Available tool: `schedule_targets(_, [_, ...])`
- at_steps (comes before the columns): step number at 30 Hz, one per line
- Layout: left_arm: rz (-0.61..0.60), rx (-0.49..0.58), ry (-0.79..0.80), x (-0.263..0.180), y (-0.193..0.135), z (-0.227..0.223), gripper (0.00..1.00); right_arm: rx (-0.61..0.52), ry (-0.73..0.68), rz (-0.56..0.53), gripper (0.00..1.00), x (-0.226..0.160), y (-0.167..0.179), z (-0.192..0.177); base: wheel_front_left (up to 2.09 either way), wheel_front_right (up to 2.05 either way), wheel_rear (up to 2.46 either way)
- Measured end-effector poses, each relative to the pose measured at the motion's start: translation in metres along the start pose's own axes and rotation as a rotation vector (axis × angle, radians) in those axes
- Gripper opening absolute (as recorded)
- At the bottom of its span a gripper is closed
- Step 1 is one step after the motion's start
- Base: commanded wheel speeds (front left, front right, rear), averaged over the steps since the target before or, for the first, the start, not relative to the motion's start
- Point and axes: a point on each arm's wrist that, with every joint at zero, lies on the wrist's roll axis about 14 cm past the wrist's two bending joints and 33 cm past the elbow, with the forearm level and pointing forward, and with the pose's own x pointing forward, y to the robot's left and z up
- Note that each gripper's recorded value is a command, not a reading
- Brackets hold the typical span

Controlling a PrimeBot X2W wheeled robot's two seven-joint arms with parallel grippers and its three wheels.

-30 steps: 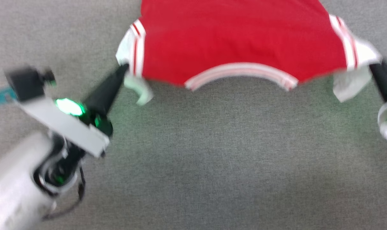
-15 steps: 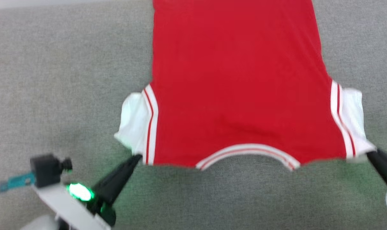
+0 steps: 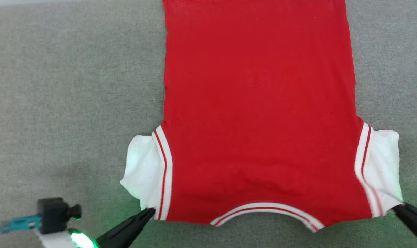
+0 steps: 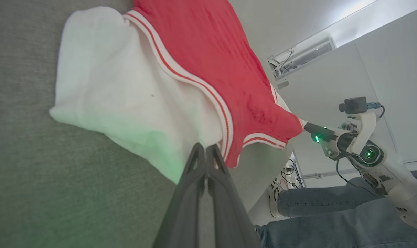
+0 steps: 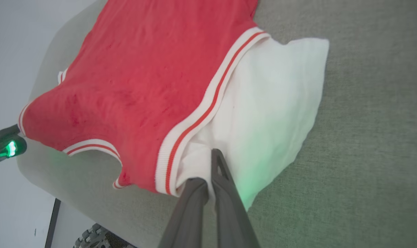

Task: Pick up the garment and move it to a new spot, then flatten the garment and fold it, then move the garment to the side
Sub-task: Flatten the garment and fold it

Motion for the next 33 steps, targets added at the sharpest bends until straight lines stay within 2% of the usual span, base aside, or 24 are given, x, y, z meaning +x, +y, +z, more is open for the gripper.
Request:
schedule_targets(4, [-0.01, 0.011, 0.039, 0.013, 0.002, -0.006, 0.0, -0.037, 0.069, 0.023, 0.0, 0.013, 0.008, -0.006, 0.0, 0.0, 0.0])
schedule_targets(6, [0.015, 0.038, 0.065, 0.018, 0.013, -0.008, 0.0, -0.056, 0.113, 0.032, 0.0, 0.022, 0.011, -0.011, 0.0, 0.0, 0.0])
schedule_targets(15, [0.075, 0.051, 0.131, 0.041, 0.039, -0.027, 0.0, -0.151, 0.317, -0.013, 0.0, 0.051, -0.002, -0.053, 0.0, 0.0, 0.0])
schedule_targets(18, [0.094, 0.056, 0.146, 0.044, 0.046, -0.033, 0.0, -0.184, 0.337, -0.028, 0.0, 0.057, -0.008, -0.059, 0.0, 0.0, 0.0])
schedule_targets(21, [0.107, 0.062, 0.158, 0.047, 0.052, -0.04, 0.0, -0.266, 0.364, -0.038, 0.0, 0.06, -0.013, -0.066, 0.0, 0.0, 0.0])
schedule_targets(26, [0.108, 0.063, 0.163, 0.051, 0.054, -0.045, 0.0, -0.311, 0.351, -0.037, 0.0, 0.064, -0.014, -0.069, 0.0, 0.0, 0.0])
schedule_targets(27, [0.107, 0.063, 0.162, 0.052, 0.054, -0.045, 0.0, -0.307, 0.336, -0.038, 0.28, 0.063, -0.014, -0.069, 0.0, 0.0, 0.0])
schedule_targets(28, [0.105, 0.063, 0.159, 0.053, 0.054, -0.044, 0.0, -0.304, 0.321, -0.042, 1.0, 0.063, -0.015, -0.067, 0.0, 0.0, 0.0])
schedule_targets(33, [0.093, 0.08, 0.14, 0.053, 0.052, -0.04, 0.0, -0.252, 0.164, -0.051, 1.0, 0.062, -0.013, -0.039, 0.0, 0.0, 0.0])
